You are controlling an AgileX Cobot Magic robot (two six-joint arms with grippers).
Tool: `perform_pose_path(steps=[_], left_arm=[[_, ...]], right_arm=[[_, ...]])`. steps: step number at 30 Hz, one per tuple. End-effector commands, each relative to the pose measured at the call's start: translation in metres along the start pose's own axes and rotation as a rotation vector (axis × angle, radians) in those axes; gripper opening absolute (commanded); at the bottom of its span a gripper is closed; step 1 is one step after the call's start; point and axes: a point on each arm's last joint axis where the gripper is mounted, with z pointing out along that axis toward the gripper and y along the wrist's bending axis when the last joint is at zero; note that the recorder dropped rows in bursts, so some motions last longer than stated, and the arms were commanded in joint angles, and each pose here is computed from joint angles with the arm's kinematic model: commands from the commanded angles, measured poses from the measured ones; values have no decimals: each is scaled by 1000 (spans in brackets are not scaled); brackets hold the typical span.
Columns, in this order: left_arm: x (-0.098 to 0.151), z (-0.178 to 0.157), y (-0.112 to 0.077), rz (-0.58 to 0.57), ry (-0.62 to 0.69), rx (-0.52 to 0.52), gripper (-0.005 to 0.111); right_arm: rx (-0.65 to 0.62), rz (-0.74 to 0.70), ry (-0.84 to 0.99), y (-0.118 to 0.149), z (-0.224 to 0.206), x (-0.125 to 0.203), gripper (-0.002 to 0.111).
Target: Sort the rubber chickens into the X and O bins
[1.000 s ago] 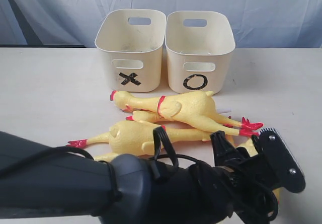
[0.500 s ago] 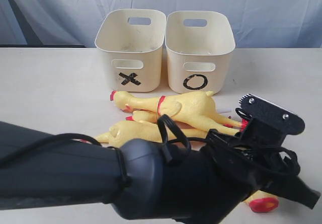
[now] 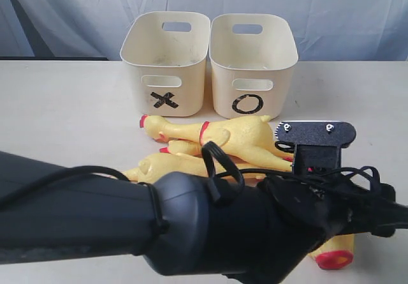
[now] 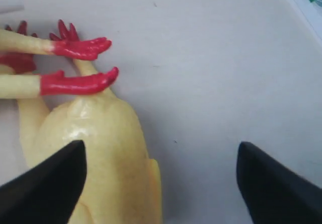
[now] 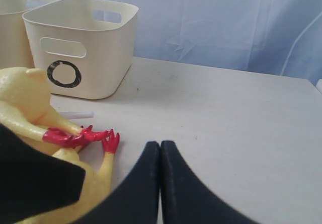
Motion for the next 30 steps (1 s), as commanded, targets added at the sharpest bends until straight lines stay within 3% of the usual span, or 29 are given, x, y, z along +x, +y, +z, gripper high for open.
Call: perform_pose_path(steps=[1,3,10,30], left_arm=[[4,0,-6,2,40,54,96],[4,0,-6,2,35,48,105],[-9,-1,10,7,-89,-116,105],[-6,10,17,30,-42,-96,105]], right_arm=[[7,2,-15,0,0,-1,-1],[7,2,-15,0,0,-1,-1],[7,2,-15,0,0,-1,-1],[7,2,-16,0,0,-1,-1]])
